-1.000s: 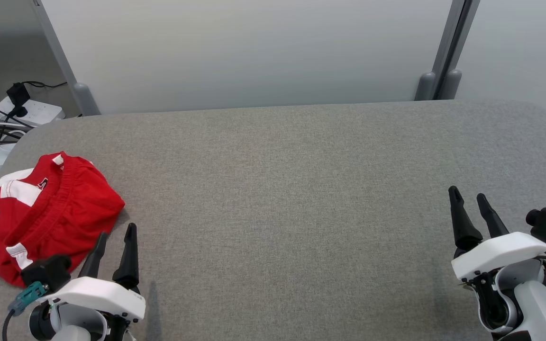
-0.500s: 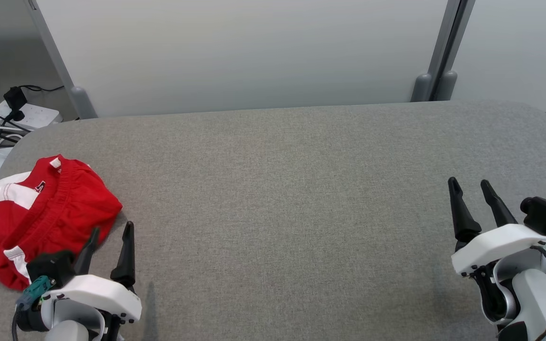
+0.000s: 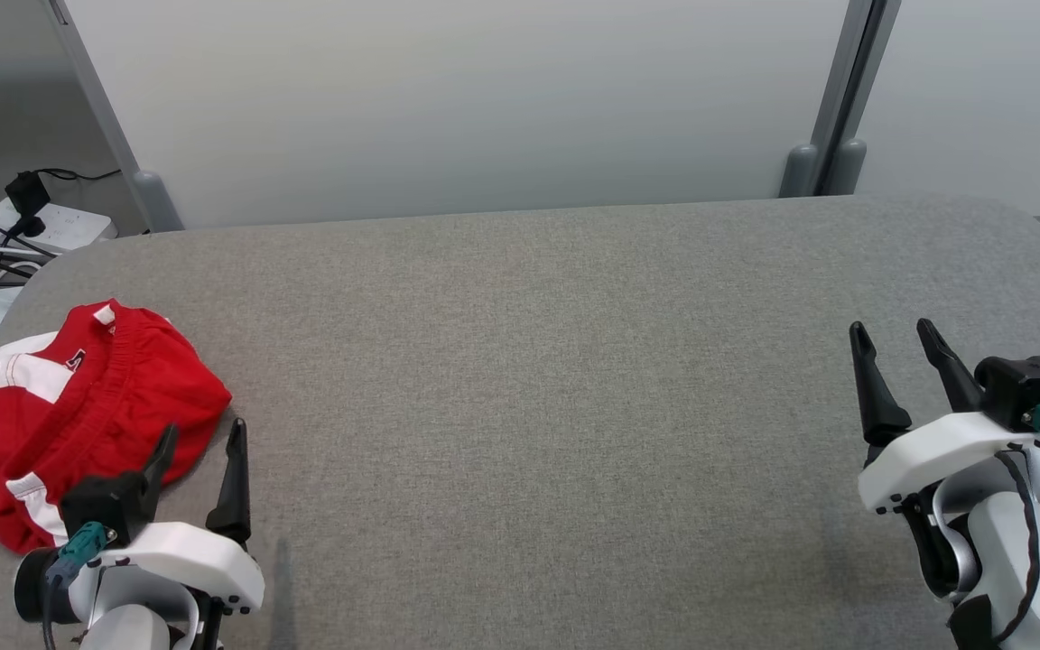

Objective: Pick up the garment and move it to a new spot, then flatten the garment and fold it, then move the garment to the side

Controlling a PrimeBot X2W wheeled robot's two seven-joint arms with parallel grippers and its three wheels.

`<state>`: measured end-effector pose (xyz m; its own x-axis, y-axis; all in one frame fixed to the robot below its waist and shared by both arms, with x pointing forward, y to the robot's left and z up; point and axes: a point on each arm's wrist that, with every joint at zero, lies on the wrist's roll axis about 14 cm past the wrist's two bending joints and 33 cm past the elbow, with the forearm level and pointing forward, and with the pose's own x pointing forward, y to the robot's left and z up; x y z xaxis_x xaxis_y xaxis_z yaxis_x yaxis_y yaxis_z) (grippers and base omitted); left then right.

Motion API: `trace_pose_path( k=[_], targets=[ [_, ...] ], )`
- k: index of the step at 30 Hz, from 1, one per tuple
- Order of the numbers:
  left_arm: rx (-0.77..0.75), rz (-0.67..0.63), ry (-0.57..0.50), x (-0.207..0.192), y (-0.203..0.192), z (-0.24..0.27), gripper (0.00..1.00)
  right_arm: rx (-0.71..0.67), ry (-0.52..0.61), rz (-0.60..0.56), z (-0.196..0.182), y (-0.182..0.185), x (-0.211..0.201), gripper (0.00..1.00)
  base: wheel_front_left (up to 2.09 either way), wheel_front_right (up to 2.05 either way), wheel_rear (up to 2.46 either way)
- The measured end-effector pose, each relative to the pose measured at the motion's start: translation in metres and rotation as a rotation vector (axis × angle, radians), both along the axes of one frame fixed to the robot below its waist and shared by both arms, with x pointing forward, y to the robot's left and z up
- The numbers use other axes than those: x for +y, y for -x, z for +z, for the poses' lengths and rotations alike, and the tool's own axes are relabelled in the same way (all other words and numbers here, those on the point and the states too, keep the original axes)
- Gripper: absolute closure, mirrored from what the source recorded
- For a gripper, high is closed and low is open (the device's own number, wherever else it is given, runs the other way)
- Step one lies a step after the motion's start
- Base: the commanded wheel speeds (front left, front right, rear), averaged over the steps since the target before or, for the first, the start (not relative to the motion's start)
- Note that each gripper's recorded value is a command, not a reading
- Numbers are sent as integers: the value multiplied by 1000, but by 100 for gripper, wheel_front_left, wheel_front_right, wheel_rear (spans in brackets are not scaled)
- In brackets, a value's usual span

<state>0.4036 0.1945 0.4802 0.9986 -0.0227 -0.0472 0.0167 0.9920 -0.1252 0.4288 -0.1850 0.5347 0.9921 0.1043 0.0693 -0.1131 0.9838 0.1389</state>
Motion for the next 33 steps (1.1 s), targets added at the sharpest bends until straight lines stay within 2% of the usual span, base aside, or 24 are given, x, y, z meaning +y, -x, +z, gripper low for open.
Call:
trace_pose_path(
  k=[4, 24, 33],
  targets=[
    [-18, -5, -30, -2, -5, 6, 0, -10, 47, 1, 2, -1, -1, 0, 0, 0, 0],
    [-17, 46, -9, 11, -5, 6, 0, 1, 42, -2, 0, -3, -2, 0, 0, 0, 0],
    [-18, 117, 7, 32, 8, 5, 0, -17, 53, 104, 5, -14, 37, 0, 0, 0, 0]
  ],
)
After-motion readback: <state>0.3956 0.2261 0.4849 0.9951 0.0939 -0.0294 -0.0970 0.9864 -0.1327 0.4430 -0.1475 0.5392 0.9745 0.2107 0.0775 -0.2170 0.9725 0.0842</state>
